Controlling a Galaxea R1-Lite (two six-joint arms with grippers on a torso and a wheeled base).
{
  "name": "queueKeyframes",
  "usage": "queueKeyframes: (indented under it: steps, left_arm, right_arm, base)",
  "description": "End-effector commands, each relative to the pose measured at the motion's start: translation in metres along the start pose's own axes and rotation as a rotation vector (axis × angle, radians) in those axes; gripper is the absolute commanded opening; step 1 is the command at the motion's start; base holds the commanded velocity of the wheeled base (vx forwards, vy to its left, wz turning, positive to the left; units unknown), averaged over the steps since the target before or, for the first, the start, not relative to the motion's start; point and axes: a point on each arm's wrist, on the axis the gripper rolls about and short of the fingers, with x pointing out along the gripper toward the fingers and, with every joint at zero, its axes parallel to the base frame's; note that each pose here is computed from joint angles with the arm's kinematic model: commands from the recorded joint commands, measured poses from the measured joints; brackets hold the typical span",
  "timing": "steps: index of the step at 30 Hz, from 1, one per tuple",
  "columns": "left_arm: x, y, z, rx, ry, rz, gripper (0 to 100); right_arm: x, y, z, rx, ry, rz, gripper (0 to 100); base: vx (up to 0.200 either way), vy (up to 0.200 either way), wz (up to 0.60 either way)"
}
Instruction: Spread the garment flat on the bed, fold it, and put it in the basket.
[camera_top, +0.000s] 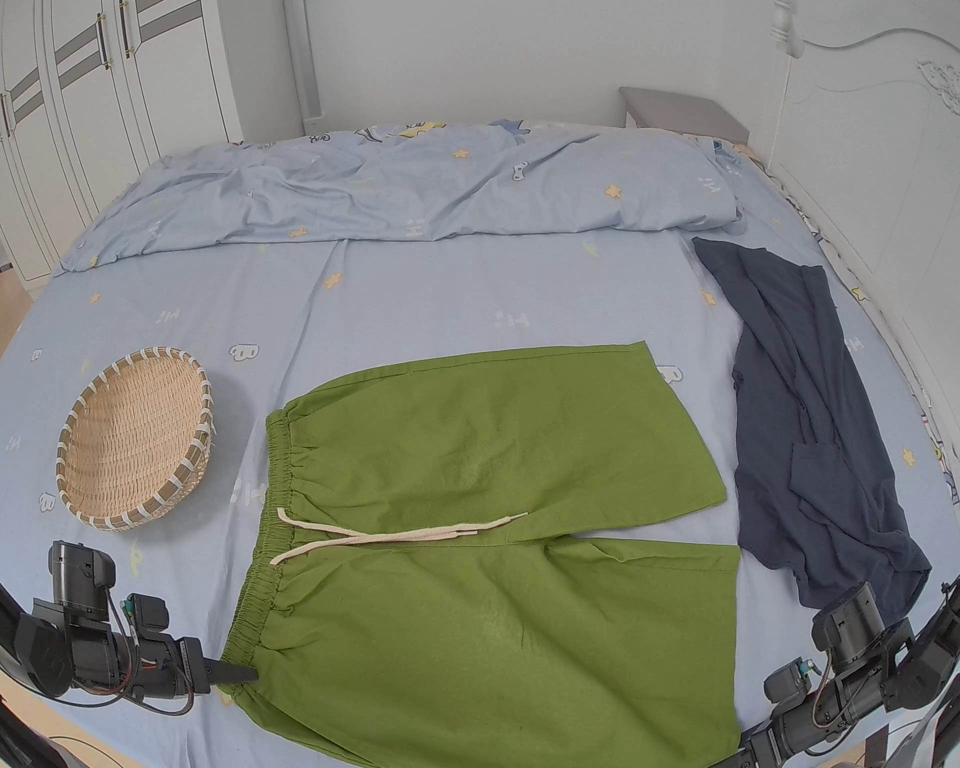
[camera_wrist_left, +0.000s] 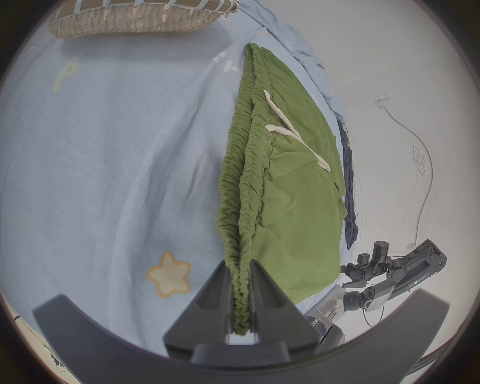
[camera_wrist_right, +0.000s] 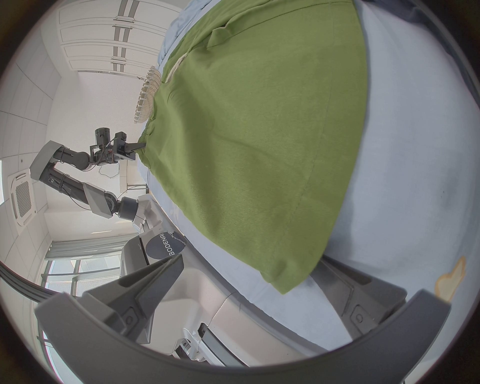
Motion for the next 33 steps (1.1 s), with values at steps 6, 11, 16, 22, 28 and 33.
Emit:
queueKeyframes:
  steps: [6,11,16,22,28,33]
  left_arm:
    - [0.000,0.000,-0.001,-0.001,-0.001,0.001,0]
    - [0.000,0.000,-0.001,-0.001,0.000,-0.001,0]
    - [0.000,0.000,-0.001,-0.001,-0.001,0.001,0]
    - [0.000,0.000,0.000,-0.003,-0.001,0.002,0]
    - [-0.001,0.001,0.000,-0.008,-0.003,0.003,0]
    - [-0.001,0.001,-0.004,-0.008,0.010,0.002,0]
  right_arm:
    - [0.012,0.000,-0.002,-0.019,0.049,0.010,100]
    - [0.012,0.000,-0.002,-0.019,0.050,0.009,100]
    - [0.012,-0.001,-0.002,-0.013,0.050,0.004,0]
    - [0.008,-0.001,-0.009,0.018,0.094,-0.013,0]
    - [-0.004,-0.002,-0.017,0.073,0.090,-0.037,0]
    - [-0.009,-0.003,-0.015,0.081,0.052,-0.040,0]
  base:
    - [0.000,0.000,0.00]
    - [0.000,0.000,0.00]
    - [0.000,0.000,0.00]
    - [0.000,0.000,0.00]
    - [0.000,0.000,0.00]
    - [0.000,0.000,0.00]
